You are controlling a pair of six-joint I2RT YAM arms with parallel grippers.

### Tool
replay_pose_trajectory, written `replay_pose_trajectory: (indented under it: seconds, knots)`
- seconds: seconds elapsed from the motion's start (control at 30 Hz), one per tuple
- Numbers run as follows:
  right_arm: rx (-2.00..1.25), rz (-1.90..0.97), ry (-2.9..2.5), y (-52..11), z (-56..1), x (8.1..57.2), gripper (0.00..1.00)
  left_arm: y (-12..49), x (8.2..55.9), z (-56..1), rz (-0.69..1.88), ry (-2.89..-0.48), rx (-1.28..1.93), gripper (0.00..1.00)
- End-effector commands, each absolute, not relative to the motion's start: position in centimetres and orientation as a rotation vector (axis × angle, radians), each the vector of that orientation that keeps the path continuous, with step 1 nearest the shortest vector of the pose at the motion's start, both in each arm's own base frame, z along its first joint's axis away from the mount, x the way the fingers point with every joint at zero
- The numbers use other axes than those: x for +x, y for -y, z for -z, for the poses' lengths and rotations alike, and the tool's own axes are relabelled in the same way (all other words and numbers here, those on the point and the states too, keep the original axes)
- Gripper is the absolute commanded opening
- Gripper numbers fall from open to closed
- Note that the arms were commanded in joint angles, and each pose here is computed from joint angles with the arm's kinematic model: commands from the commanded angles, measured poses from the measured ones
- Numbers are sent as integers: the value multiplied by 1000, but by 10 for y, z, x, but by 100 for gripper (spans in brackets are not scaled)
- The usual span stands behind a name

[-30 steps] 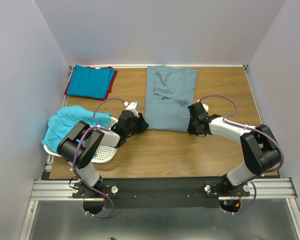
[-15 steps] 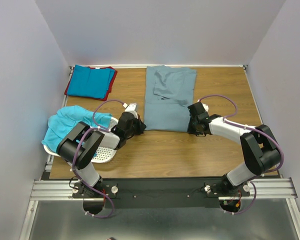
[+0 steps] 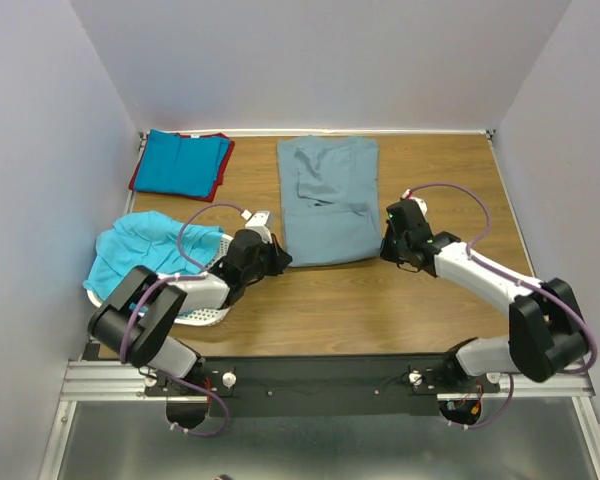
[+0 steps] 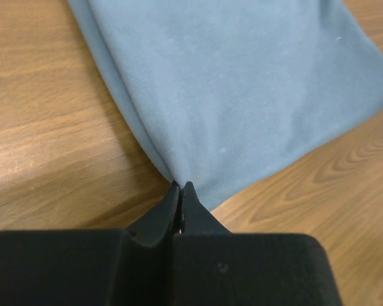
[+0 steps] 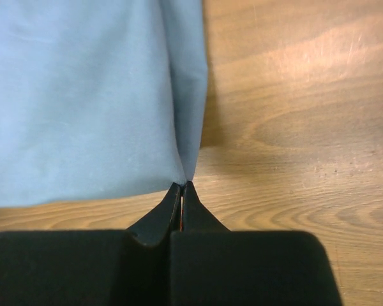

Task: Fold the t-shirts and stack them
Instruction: Fold the tshirt

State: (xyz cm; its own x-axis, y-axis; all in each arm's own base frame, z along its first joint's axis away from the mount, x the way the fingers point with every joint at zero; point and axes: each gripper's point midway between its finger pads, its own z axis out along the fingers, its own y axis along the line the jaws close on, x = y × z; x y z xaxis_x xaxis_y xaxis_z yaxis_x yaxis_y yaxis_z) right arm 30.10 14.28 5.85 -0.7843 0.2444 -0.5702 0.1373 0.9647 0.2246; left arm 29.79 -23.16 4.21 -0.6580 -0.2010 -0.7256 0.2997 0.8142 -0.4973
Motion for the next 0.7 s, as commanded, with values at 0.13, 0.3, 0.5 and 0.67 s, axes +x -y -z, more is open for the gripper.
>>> replay_pose_trajectory:
  seconds: [0.13,0.3,0.5,0.67]
  knots:
    - [234,-295,-2352,-138,-102,296,0,231,282,-80,807,-2114,106,0]
    - [234,-347,-2285,-136,-133,288,0,227,273,-116,818,-2049,112,0]
    - [239,-358,-2206,-125,-177,275,0,228,253,-144,856,-2031,150,0]
    - [241,-365,-2128,-119,-212,274,0,237,240,-168,924,-1995,172,0]
